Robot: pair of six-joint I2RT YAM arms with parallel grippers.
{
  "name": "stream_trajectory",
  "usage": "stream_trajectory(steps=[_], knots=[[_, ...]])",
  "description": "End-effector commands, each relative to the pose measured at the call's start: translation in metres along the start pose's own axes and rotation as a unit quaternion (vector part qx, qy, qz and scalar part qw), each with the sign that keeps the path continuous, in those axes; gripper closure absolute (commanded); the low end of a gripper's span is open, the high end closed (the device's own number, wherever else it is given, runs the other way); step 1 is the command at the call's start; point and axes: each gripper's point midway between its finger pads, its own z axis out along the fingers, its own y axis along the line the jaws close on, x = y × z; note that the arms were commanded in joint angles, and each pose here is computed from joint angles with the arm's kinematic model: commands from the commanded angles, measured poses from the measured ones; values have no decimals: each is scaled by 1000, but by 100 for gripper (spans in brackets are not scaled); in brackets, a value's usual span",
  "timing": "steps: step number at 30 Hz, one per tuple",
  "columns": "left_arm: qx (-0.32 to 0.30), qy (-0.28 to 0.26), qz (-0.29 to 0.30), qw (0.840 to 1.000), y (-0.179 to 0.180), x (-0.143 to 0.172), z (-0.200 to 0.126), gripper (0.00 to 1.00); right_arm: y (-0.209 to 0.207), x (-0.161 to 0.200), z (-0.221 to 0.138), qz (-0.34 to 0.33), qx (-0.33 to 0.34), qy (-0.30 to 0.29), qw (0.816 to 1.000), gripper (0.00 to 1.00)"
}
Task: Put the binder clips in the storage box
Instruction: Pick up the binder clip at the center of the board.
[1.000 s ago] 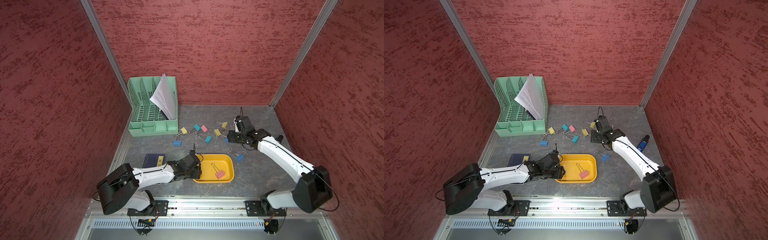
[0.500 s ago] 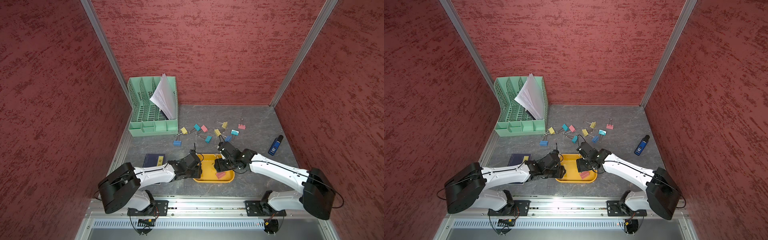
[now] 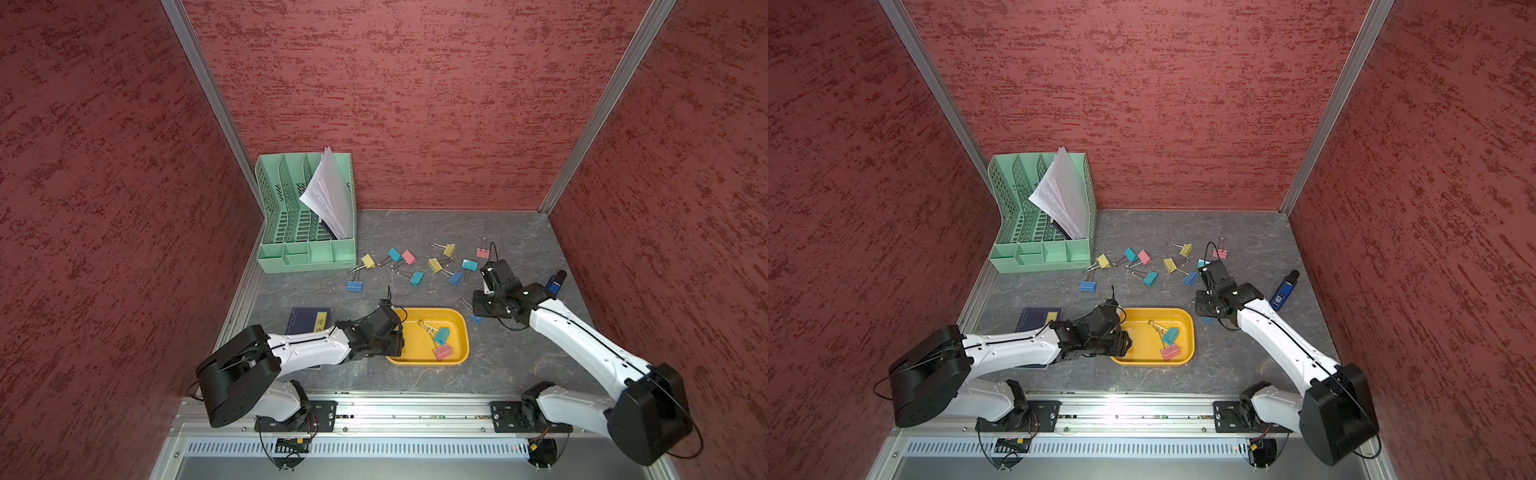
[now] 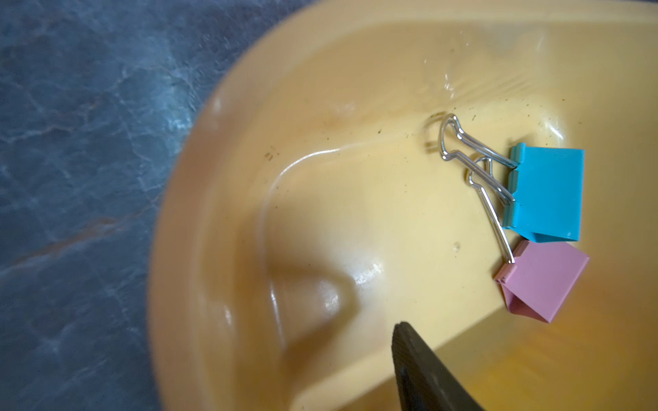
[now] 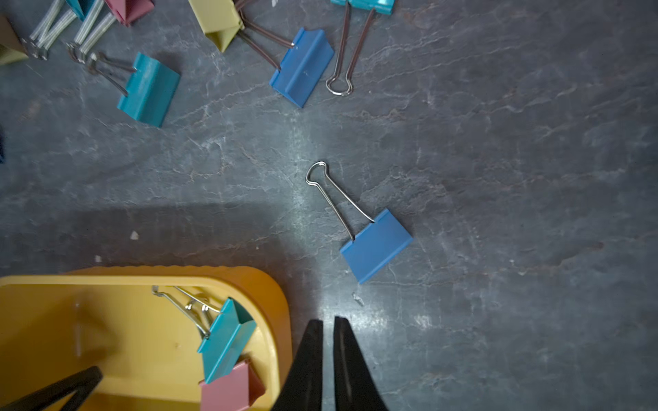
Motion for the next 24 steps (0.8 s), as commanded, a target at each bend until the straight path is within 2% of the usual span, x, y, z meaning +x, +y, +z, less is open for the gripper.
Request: stream_trajectory(steps=[1, 5, 10, 24], knots=[[-5, 4, 5, 1000, 4, 1, 3, 37, 22, -5, 25, -22, -40, 29, 999, 97], [-7, 4, 4, 1000, 6, 1, 3, 37, 31, -9, 38, -23, -52, 38, 998, 95], [-7, 3, 3, 1000, 6, 0, 2, 37, 24, -4, 63, -29, -22, 72, 997, 93], [-5, 3, 2, 1000, 5, -2, 3, 37, 3, -13, 110, -16, 29, 110, 993, 88]])
